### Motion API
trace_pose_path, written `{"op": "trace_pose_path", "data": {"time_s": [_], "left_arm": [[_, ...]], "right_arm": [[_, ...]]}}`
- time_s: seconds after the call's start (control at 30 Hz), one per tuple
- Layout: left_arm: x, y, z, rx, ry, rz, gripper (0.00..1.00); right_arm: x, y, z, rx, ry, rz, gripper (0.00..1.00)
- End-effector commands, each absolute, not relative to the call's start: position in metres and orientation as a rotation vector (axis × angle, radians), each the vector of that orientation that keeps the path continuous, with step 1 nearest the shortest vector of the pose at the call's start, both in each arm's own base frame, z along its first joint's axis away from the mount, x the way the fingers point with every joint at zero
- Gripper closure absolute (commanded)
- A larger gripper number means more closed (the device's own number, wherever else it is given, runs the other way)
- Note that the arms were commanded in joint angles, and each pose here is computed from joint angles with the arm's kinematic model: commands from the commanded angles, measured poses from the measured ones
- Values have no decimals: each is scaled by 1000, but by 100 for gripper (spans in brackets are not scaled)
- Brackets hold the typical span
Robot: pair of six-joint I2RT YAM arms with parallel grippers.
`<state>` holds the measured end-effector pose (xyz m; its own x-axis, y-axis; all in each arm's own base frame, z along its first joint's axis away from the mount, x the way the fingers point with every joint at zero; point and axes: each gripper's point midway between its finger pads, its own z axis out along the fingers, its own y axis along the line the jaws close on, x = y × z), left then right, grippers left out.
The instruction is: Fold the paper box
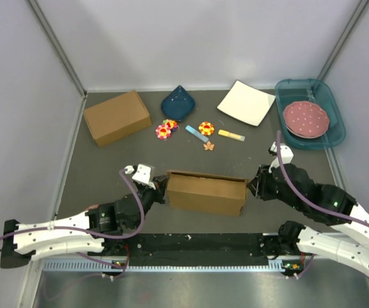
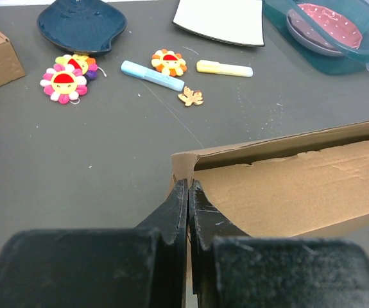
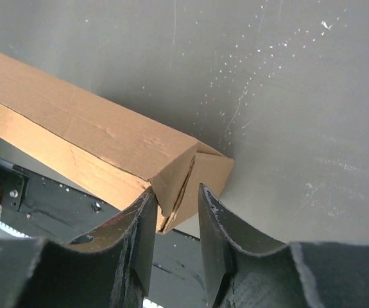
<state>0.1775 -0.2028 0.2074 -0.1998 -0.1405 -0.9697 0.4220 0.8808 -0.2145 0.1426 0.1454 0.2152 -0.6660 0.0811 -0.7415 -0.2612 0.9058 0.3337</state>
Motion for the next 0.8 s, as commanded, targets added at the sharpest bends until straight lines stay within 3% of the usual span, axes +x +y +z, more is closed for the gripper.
{"op": "trace_pose_path", "data": {"time_s": [0.0,0.17,0.27,0.33,0.77], "left_arm": [[165,-209,167,347,1795,-496,100],[165,-210,166,350,1798,-497,100],[164,-210,165,347,1801,-503,100],[164,-210,164,346,1804,-506,100],[158,-213,149,338,1856,-536,100]], "right_arm": [[151,146,246,-118,2132,568,70],[152,151,242,-144,2132,568,78],[152,151,234,-153,2149,557,87],[151,151,229,-157,2157,551,99],[136,144,183,-139,2279,531,100]]}}
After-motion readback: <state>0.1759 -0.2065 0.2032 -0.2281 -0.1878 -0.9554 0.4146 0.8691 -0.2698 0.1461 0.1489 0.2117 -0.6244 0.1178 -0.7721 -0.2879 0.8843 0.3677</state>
